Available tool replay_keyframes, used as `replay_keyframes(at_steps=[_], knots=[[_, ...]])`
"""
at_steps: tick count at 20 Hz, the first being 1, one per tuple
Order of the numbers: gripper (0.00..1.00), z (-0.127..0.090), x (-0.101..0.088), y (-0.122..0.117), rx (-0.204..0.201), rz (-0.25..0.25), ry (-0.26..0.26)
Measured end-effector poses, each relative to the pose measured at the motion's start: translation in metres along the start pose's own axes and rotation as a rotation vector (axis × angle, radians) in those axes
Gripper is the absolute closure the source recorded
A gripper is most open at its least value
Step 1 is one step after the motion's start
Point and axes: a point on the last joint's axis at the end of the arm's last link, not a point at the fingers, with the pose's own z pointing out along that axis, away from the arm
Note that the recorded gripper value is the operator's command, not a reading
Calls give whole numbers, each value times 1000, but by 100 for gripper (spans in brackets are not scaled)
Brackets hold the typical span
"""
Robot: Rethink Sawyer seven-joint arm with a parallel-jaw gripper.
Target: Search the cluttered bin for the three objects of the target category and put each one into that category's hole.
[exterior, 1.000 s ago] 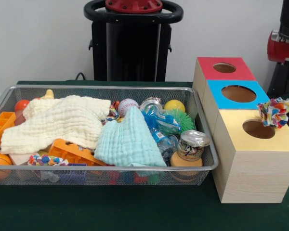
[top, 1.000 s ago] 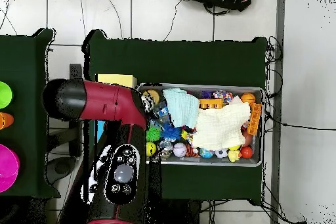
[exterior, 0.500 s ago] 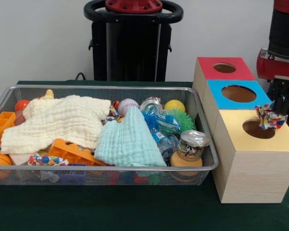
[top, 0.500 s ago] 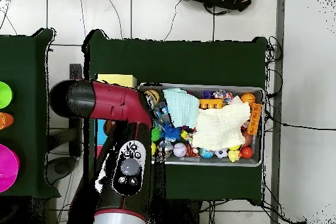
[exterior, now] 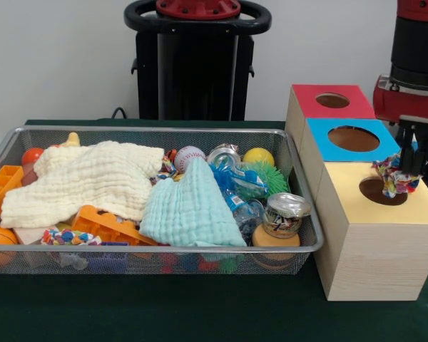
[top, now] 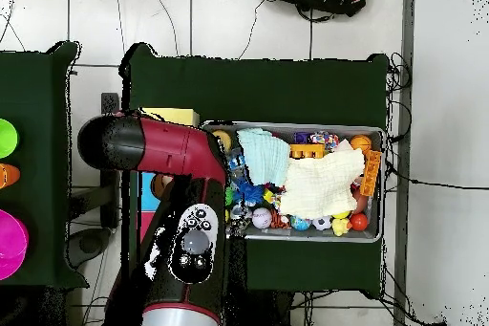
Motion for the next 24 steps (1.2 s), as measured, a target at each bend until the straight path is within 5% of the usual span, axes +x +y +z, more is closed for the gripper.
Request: replay_keyframes(at_steps=[13,20,24], knots=[[100,21,-21,-25,10,34,-27],[100,55,-84,-73,-47,67,-206],[100,87,-103,-104,-57,64,-290]])
